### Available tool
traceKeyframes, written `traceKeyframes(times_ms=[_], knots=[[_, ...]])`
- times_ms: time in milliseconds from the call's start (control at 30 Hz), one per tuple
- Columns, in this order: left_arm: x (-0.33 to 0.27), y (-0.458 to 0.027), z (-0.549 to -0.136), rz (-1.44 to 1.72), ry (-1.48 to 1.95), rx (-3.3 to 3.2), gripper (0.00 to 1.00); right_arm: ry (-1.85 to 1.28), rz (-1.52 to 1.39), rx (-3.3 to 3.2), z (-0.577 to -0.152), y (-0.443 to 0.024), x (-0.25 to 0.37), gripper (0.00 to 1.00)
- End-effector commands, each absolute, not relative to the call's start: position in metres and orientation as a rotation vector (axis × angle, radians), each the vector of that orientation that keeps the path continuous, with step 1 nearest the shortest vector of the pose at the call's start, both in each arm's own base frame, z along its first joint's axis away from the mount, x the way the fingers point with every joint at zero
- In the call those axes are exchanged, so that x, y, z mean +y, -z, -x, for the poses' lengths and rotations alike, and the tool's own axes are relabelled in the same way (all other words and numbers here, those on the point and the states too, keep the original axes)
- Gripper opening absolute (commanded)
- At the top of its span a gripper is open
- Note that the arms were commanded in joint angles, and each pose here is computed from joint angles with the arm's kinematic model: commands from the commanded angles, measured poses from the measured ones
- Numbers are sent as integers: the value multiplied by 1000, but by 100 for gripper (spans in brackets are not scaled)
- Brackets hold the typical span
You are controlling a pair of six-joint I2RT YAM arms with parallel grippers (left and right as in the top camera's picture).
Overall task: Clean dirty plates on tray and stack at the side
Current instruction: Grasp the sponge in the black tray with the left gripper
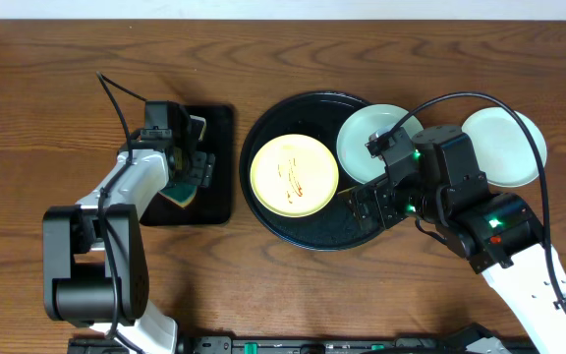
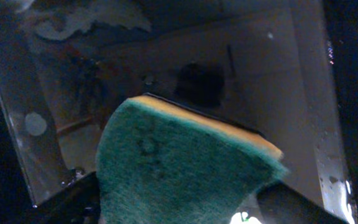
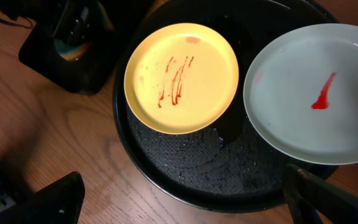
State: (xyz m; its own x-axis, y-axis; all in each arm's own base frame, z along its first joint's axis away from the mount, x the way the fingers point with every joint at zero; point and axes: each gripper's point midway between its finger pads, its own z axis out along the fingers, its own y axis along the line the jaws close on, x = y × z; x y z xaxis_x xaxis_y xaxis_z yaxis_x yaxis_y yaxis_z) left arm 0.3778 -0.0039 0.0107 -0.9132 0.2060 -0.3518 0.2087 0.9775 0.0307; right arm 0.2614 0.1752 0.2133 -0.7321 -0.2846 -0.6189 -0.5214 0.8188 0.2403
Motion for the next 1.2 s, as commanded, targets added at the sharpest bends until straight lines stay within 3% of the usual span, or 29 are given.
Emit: traceKeyframes(times_ms=[0, 133, 300, 467, 733, 1000, 1167], knots=[[-3, -12, -384, -267, 22, 2752, 69, -549, 607, 2390, -262, -222, 178, 99], [-3, -12, -386, -245, 25, 2745, 54, -549, 607, 2391, -262, -222, 178, 99], [-3, -12, -386, -241, 26, 2746, 42, -549, 607, 2391, -262, -222, 178, 99], [-3, -11, -384, -241, 27, 2756, 8, -549, 607, 2391, -262, -222, 178, 99], [-3, -21, -386, -178, 37, 2736, 8, -549, 607, 2391, -262, -222, 178, 99], [-3, -73, -395, -154, 26, 2601, 7, -549, 606, 2390, -262, -222, 178, 99], [-3, -64, -391, -116, 40, 2634, 7, -549, 607, 2391, -262, -222, 178, 99]])
